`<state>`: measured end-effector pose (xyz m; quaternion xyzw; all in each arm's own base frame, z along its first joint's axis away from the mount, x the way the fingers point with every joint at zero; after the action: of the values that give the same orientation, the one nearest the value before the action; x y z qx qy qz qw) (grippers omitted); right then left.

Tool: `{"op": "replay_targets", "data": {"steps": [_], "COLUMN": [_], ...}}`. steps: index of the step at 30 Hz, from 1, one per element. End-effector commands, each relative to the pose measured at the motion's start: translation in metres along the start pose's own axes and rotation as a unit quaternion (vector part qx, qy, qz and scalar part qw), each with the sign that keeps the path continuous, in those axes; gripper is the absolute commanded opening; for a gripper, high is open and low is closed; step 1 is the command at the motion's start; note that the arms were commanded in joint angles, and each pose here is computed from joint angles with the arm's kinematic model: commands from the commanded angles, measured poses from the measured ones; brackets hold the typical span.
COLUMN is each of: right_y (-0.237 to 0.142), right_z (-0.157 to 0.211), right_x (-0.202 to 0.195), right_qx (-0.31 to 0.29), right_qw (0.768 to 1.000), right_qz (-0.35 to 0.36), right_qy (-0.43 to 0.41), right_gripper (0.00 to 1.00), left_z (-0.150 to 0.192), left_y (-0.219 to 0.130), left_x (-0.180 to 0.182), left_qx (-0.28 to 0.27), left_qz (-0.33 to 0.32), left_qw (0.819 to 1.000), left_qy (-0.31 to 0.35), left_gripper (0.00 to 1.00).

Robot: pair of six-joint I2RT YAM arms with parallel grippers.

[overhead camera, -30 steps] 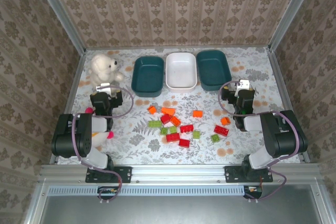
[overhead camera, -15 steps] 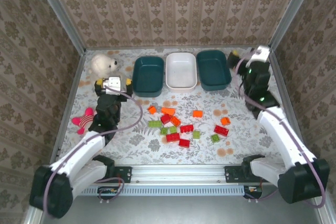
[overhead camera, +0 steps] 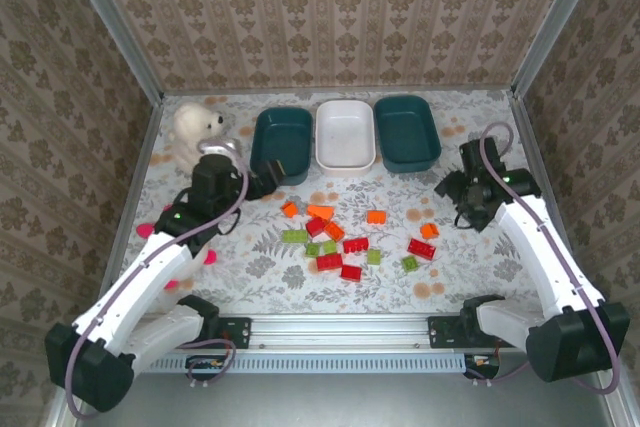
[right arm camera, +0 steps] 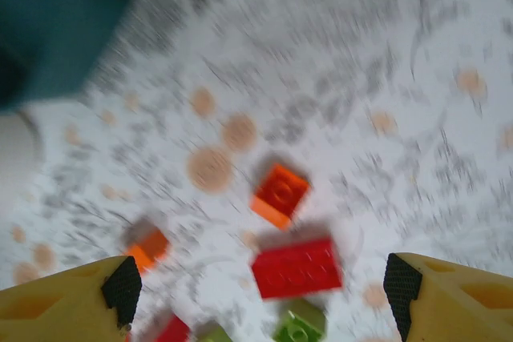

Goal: Sort the legos into containers by color

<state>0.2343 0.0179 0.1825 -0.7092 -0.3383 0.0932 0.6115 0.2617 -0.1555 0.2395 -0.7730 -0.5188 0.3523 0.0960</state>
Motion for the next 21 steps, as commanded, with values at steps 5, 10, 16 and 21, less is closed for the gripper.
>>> {"op": "replay_targets", "data": {"steps": [5,10,16,21], "right_y": [0.047,0.087,0.111,0.125], "right_z": [0.033,0.042,0.04,0.039], "right_x": [-0.002,-0.009,-0.008,-0.011], "right_qx": [0.121,0.162,0.173,0.18], "right_qw": [0.985,0.97,0.965,0.963], "right_qz": [0.017,0.026,0.037,0.046], "right_qy": [0.119,0.182,0.194,0.195], "right_gripper": [0.84,0.83,0.81,0.75], "left_z": [0.042,0.043,0.045,0.044], "left_y": [-0.005,-0.003,-0.001,0.001], "left_x": [-0.047,-0.056,-0.064,-0.069], "left_qx": [0.092,0.092,0.1,0.102], "left_qz": [0.09,0.1,0.104,0.108], "left_qw": [0.991,0.99,0.989,0.988], "left_qy": [0.021,0.026,0.038,0.044], "left_gripper": [1.0,1.0,1.0,1.0]}}
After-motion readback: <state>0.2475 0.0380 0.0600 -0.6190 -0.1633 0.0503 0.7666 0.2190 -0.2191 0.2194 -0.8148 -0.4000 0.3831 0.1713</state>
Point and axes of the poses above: each hand's point on the last joint's axis, 136 mm out from that joint toward the fingers, its own y axis out along the fingers, its own x axis along the line the jaws close on, z = x × y, the point moved 3 cm from there along -y, back along the fingers, and after that the axes turned 4 degrees about y, right-handed, at the moved point
